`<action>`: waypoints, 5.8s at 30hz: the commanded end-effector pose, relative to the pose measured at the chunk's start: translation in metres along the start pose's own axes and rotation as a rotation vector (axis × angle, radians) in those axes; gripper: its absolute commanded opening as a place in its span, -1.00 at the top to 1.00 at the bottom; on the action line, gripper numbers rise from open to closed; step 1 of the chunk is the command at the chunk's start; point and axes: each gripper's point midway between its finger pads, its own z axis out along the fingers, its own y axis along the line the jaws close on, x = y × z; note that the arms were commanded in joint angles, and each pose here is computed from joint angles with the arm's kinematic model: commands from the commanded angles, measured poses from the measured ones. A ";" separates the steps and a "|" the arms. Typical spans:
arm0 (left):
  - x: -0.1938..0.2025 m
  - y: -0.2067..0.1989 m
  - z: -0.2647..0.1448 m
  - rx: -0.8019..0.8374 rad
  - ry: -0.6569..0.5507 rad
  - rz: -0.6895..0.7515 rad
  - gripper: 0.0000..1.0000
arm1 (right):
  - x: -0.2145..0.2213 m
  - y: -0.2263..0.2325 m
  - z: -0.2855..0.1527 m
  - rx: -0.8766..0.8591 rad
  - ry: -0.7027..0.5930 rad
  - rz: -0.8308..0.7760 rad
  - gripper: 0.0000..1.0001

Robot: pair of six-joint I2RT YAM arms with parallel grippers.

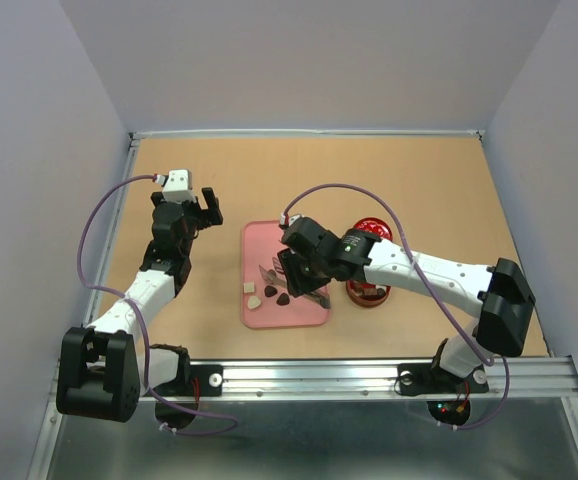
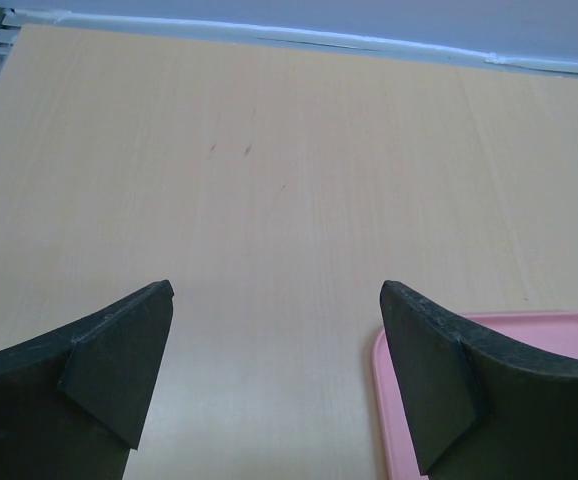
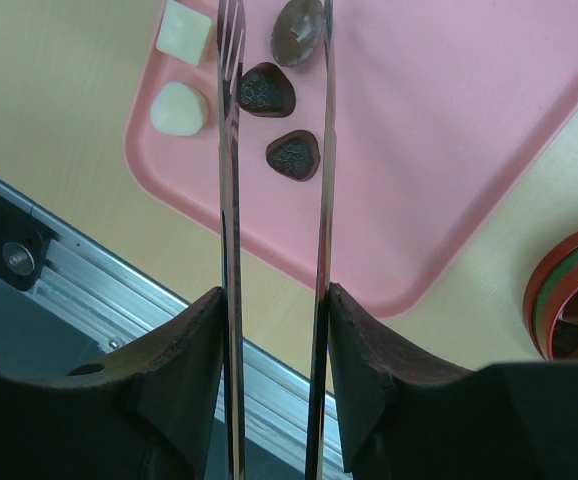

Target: Pack the chocolate

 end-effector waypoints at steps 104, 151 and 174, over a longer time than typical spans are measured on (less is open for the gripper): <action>-0.029 -0.003 0.003 0.013 -0.074 -0.010 -0.91 | 0.071 -0.153 -0.091 0.408 -0.027 0.293 0.44; -0.029 -0.004 0.003 0.014 -0.077 -0.010 -0.91 | -0.014 -0.235 -0.133 0.593 -0.248 0.275 0.17; -0.029 -0.003 0.003 0.007 -0.076 -0.009 -0.91 | 0.011 -0.301 -0.061 0.582 -0.121 0.375 0.18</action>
